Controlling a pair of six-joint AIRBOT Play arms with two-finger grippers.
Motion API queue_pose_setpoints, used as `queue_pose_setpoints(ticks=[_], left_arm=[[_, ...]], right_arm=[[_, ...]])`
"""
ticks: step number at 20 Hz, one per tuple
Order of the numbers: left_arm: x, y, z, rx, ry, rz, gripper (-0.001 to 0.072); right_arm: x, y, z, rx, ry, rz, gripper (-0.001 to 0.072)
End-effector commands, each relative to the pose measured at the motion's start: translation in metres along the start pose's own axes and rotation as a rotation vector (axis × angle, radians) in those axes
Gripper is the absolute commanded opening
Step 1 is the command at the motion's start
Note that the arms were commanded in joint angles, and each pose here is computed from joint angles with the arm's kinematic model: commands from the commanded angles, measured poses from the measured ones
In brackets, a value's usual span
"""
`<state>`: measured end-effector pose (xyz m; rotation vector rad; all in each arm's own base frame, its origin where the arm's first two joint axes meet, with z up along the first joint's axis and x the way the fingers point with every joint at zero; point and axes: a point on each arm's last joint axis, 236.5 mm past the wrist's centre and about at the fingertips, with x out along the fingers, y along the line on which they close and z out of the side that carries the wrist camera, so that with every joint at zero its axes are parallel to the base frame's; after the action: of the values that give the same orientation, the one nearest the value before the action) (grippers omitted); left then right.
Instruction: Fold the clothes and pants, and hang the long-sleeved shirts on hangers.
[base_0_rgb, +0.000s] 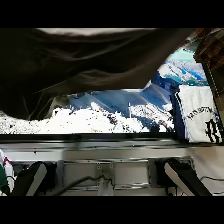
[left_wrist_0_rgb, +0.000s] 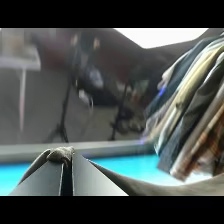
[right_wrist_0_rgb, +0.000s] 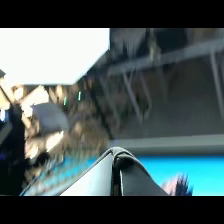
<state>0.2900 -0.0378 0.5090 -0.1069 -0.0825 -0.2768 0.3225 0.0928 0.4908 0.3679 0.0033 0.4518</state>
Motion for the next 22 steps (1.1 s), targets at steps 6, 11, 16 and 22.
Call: queue_pose_setpoints(ticks=[6,11,16,22], left_arm=[[-0.07,-0.043,0.062,0.217,-0.152,0.074,0.0003],[-0.078,-0.042,0.058,0.249,-0.13,0.104,0.0003],[-0.04,-0.017,-0.002,0.201,0.118,0.063,0.0003],[-0.037,-0.013,0.005,0.205,0.09,0.074,0.0002]], right_arm=[[-0.073,0.063,0.083,-0.21,-0.182,-0.004,0.0026],[-0.075,0.039,0.069,-0.208,-0.114,-0.107,0.0026],[-0.03,-0.028,0.002,-0.112,0.104,-0.215,0.0027],[-0.008,-0.035,-0.005,-0.096,0.116,-0.189,0.0026]])
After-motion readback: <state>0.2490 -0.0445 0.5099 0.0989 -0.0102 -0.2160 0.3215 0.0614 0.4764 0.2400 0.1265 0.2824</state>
